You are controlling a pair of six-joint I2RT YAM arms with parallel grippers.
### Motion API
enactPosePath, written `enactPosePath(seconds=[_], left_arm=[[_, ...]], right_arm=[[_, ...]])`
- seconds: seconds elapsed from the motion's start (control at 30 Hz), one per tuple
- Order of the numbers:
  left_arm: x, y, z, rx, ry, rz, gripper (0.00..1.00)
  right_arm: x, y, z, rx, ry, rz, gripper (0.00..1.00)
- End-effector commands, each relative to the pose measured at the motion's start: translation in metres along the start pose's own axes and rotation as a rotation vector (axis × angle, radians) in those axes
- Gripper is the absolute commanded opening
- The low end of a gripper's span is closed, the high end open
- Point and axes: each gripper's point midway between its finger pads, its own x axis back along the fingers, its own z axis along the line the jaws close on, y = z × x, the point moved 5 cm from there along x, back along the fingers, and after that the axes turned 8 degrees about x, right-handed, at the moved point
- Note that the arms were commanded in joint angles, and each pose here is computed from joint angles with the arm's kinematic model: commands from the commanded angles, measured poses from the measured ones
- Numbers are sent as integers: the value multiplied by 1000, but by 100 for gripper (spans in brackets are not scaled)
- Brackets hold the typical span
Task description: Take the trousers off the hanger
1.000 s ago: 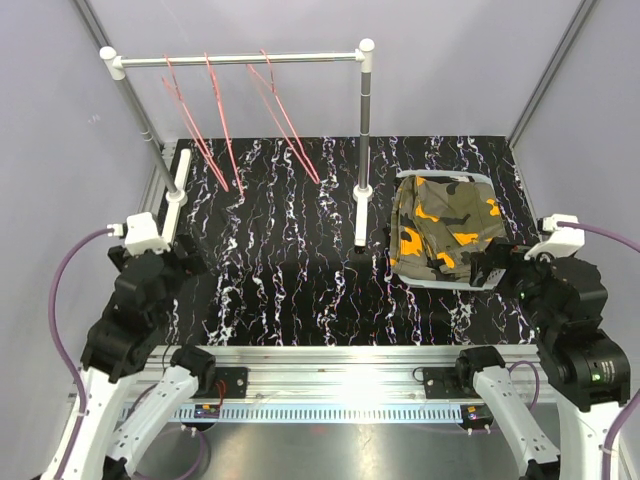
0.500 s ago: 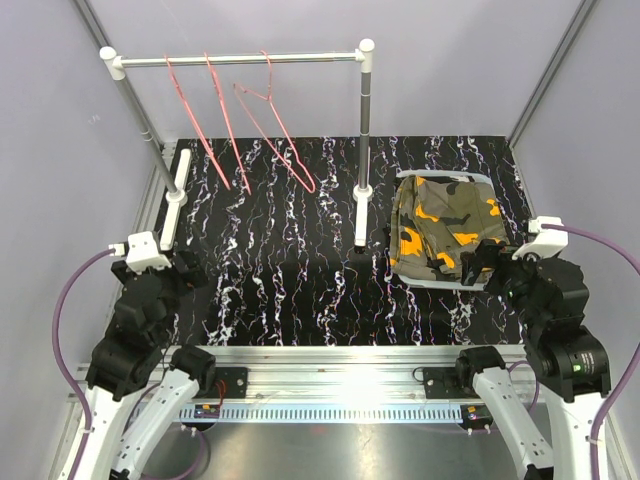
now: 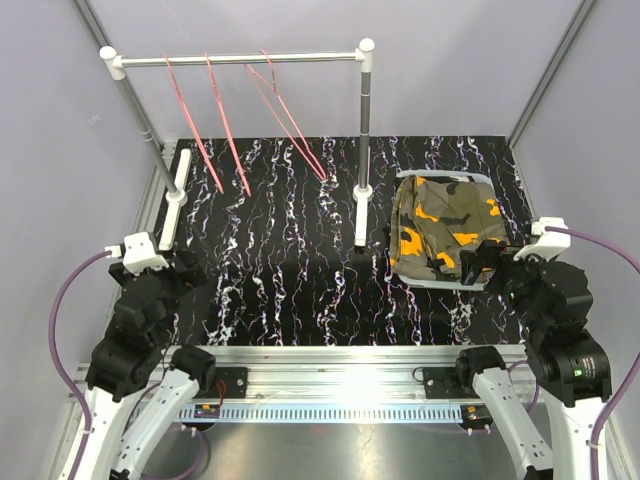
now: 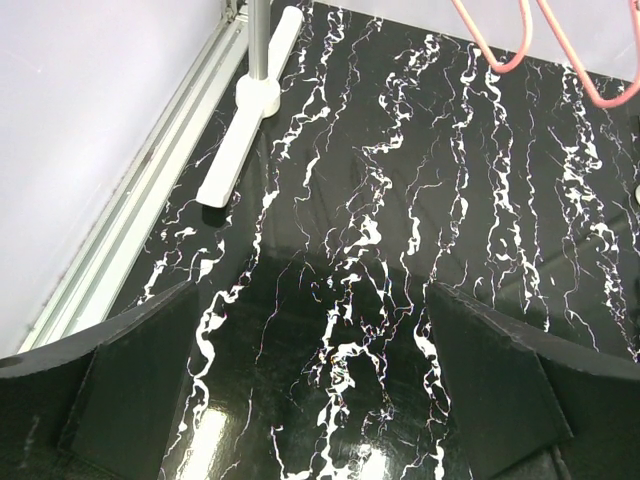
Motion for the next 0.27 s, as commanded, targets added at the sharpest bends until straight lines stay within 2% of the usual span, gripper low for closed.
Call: enactPosePath(seconds=[0.0, 0.23], left_arm=[[2, 8, 2, 46, 13, -53, 99], [4, 9, 4, 56, 17, -66, 99]], right_arm=[[0, 14, 5, 10, 43, -71, 99], [-5, 11, 7, 8, 52, -45, 99]])
